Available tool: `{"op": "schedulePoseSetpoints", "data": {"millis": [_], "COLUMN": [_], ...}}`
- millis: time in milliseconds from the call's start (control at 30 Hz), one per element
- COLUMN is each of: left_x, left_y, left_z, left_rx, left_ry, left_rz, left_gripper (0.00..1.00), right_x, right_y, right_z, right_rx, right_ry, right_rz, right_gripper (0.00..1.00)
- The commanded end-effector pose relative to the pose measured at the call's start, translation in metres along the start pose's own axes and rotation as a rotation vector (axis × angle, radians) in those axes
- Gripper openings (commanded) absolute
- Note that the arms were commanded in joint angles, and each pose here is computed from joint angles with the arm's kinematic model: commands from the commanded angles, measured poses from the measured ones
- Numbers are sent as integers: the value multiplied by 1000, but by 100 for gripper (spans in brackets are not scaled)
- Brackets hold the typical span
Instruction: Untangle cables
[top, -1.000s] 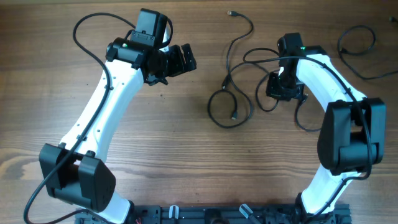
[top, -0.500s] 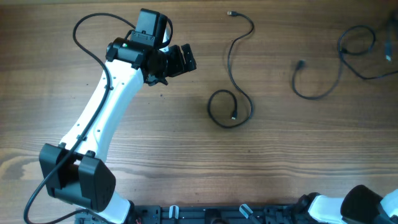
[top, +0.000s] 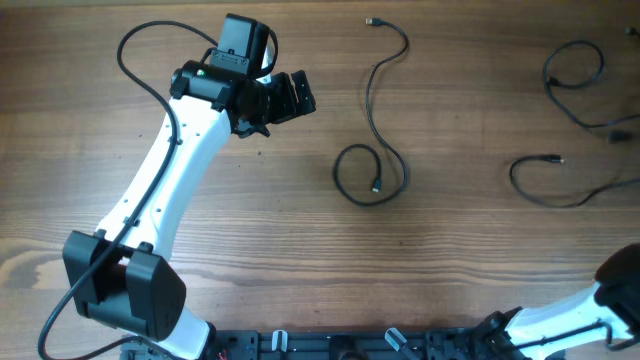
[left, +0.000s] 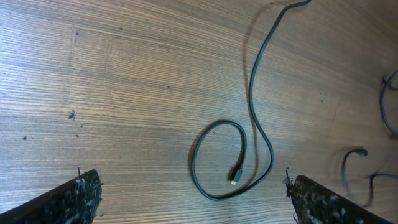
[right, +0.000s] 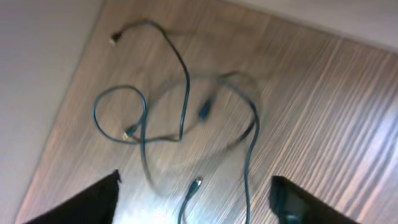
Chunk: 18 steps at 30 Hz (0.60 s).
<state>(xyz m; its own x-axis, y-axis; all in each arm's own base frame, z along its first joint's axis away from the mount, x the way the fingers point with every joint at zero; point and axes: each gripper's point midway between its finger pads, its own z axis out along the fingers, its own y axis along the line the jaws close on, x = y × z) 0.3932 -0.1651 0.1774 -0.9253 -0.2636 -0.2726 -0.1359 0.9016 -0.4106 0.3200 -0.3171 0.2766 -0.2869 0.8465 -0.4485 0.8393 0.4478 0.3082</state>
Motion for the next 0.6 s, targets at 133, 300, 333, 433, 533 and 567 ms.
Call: {"op": "schedulePoseSetpoints", "data": {"millis": [133,300,333,433,533,567], "left_x": [-2,-5,-10,-28,-42,-43], "left_y": [4,9,17,45,71,75], "left_z": [0,0,-1,-9,-16,-17], "left_rx": [-13,-44,-74,-101,-122,-128], "left_ry": [-7,-26,-48,-77,-101,-100], "left_rz": [5,4,-4,-75,-132,-120], "left_gripper": [100,100,100,100,100,100], "right_x": [62,208,240,320,368,383], "right_y": [112,205,217,231,220,213], "right_z": [-13,-31,-26,1,35,46], "right_rx": [-394,-549,-545,-538,-447,-413], "right_ry": [159,406,454,609,664,679], "right_rz": [-330,-811,-882,-1013,-1140,-1173], "right_gripper": [92,91,91,87,84,84]}}
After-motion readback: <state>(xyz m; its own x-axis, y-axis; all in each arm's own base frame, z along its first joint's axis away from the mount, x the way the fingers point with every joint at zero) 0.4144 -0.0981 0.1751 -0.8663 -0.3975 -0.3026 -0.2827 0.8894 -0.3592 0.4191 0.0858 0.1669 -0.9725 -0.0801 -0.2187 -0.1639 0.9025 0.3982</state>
